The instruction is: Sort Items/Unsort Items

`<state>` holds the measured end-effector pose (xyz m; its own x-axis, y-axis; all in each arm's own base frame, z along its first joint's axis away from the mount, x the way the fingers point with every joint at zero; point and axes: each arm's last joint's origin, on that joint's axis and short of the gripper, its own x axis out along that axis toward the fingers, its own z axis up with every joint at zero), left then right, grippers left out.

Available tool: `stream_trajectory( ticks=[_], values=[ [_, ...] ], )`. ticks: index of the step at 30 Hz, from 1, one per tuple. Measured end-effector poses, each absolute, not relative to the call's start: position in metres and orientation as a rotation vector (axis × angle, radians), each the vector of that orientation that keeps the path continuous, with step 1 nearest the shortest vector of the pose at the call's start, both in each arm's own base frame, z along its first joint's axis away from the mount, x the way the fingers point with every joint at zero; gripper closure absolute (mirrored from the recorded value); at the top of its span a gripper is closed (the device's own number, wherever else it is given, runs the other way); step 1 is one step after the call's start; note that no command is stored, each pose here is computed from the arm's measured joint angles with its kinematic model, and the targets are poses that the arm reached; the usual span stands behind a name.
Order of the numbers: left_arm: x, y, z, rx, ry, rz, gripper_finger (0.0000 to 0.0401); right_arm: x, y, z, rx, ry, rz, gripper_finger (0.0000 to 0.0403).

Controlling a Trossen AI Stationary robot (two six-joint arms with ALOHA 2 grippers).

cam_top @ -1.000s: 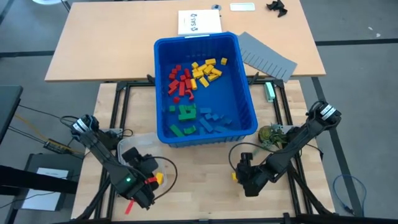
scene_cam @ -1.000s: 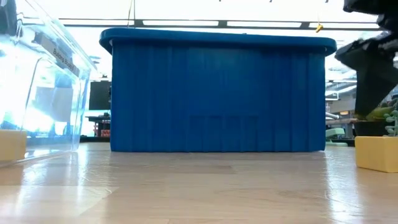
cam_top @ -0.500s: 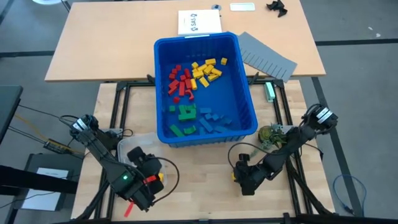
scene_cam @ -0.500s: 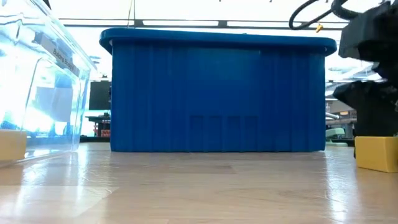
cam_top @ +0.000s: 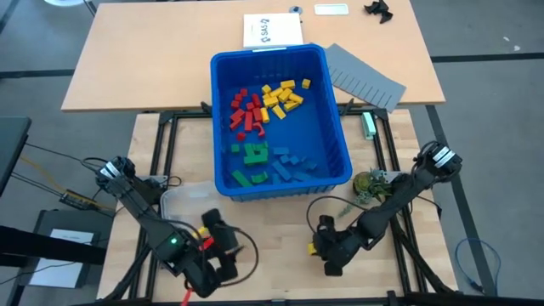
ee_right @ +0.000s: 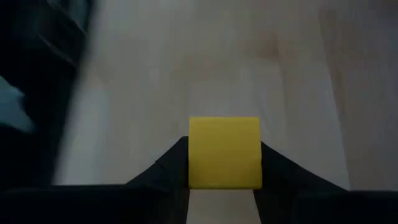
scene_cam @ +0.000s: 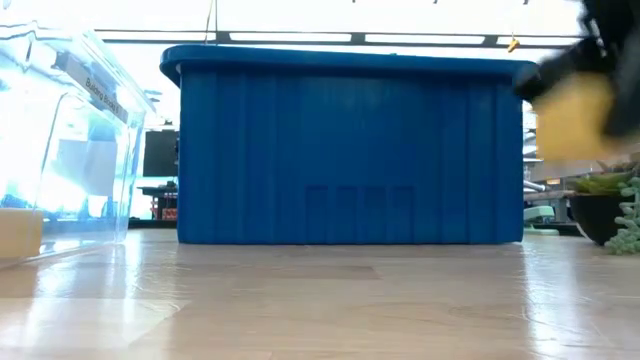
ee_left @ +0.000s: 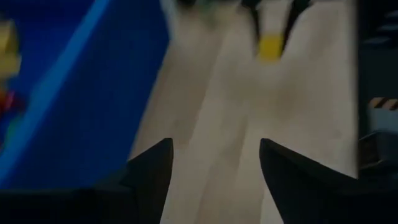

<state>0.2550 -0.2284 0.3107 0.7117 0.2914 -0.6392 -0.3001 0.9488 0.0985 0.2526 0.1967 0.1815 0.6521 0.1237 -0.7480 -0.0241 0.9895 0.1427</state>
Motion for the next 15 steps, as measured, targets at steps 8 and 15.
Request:
stream_trajectory(
  ticks=[8,15],
  values=[
    [0.291,-0.254,0.325,0.39,0.458,0.067,0.0158,0.292,0.201,0.237,0.304,0.656,0.232,0.0275],
    [0.31,-0.265,0.313,0.653,0.41,-0.026,0.0158,0.316,0.188,0.268,0.423,0.514,0.416,0.0275]
  ],
)
